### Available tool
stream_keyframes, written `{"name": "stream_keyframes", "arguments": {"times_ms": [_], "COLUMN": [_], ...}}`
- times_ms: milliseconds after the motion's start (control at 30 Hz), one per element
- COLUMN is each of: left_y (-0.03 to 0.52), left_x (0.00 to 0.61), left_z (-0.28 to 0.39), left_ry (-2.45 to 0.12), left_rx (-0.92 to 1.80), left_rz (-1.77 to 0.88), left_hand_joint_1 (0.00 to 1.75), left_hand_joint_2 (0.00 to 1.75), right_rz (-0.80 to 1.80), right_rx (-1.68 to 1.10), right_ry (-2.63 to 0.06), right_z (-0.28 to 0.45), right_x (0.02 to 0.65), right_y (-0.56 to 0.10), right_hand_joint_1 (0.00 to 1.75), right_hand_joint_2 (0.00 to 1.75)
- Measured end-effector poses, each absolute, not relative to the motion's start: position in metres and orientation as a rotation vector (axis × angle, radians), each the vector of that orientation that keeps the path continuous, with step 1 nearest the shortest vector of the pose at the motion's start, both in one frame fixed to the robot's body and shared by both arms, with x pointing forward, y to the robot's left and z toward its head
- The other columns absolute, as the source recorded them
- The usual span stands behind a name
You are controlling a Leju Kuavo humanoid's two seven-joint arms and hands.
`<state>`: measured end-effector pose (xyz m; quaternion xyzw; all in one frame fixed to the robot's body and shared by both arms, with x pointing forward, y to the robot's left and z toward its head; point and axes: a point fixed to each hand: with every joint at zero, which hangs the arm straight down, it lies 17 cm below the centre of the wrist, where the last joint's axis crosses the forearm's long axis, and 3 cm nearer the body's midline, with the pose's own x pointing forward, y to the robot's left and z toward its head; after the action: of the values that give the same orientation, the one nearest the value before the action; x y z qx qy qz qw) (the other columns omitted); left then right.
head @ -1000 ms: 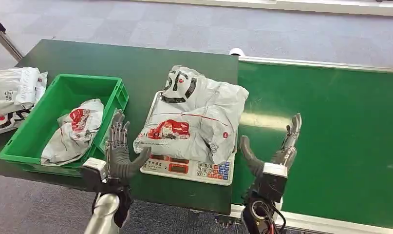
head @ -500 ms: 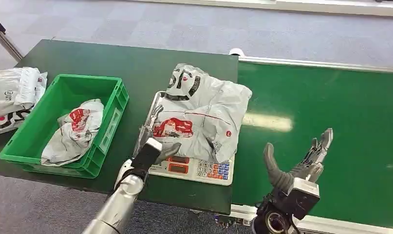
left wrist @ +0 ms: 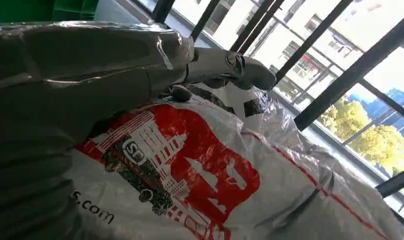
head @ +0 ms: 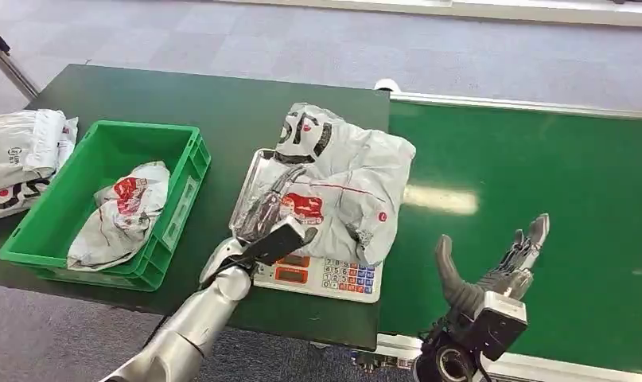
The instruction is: Moved the parcel from conveyor to table for the left to box.
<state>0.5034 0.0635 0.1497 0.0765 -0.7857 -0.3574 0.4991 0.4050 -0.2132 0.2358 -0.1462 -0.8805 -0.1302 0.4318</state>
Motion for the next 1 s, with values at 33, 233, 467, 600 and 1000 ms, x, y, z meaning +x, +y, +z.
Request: {"name": "stream_keyframes", "arguments": {"times_ms": [33, 233, 467, 600, 1000], "left_y": [0.060, 0.047, 0.039, 0.037, 0.076], "left_x": [0.501, 0.493, 0.488, 0.485, 0.453], "left_z": [0.146, 0.127, 0.124, 0.142, 0.277], "left_ry": [-1.890, -1.835, -1.843, -1.926, -2.413], "left_rx": [0.181, 0.181, 0.195, 0.151, 0.213], "left_rz": [-0.889, -0.994, -1.045, -0.972, -0.521], "left_hand_joint_1": [1.73, 1.75, 1.75, 1.75, 1.75], "left_hand_joint_2": [1.75, 1.75, 1.75, 1.75, 1.75], "right_rz": [-0.324, -0.324, -0.327, -0.329, -0.338], "right_rx": [-0.363, -0.361, -0.363, -0.371, -0.373], "right_ry": [-2.194, -2.189, -2.186, -2.180, -2.173], "right_z": [0.236, 0.233, 0.232, 0.230, 0.230], "right_x": [0.405, 0.405, 0.405, 0.404, 0.405], "right_y": [-0.213, -0.216, -0.218, -0.220, -0.218], "right_hand_joint_1": [0.00, 0.00, 0.00, 0.00, 0.00], "right_hand_joint_2": [1.75, 1.75, 1.75, 1.75, 1.75]}}
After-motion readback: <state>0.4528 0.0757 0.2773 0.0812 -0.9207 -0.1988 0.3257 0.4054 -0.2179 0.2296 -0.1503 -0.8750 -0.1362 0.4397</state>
